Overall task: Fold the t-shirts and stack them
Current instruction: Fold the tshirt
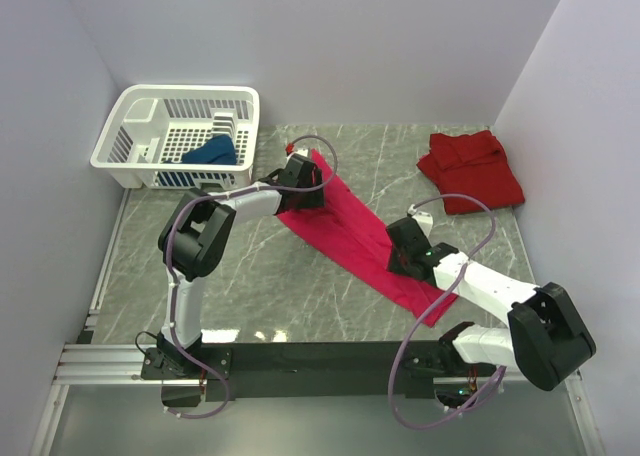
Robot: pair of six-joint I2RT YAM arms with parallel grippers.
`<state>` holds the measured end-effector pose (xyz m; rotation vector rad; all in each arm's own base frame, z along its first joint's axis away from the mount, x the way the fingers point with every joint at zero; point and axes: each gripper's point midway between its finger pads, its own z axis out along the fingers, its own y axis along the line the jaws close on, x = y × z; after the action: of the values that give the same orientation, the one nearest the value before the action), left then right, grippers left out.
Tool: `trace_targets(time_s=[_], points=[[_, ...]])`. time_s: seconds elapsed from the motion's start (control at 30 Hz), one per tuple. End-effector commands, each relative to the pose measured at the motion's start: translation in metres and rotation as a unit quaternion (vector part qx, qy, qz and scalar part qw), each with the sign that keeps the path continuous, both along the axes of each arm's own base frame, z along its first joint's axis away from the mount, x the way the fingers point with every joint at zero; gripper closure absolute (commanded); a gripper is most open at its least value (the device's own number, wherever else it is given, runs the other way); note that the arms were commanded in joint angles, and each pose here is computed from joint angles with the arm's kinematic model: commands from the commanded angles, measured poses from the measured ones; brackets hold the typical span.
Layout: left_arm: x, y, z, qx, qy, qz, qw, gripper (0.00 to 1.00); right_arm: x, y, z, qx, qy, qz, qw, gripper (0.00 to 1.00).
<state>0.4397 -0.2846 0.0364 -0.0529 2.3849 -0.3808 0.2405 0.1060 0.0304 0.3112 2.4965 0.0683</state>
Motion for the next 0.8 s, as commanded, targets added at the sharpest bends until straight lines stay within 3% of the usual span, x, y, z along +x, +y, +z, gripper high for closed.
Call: trace_targets(time_s=[0.0,0.43,0.77], points=[[-0.007,0.002,-0.017,0.003,0.021,-0.001,1.0,0.26,0.005,0.0,0.002,0.007,-0.016,-0.007,1.0,0.64],[-0.003,0.0,-0.01,0.0,0.015,-0.002,1.0,0.26,0.001,0.007,0.002,0.023,-0.007,0.008,1.0,1.0],[0.007,-0.003,-0.012,-0.004,0.017,-0.003,1.0,0.26,-0.004,0.01,0.019,0.047,-0.033,0.016,0.998,1.0]])
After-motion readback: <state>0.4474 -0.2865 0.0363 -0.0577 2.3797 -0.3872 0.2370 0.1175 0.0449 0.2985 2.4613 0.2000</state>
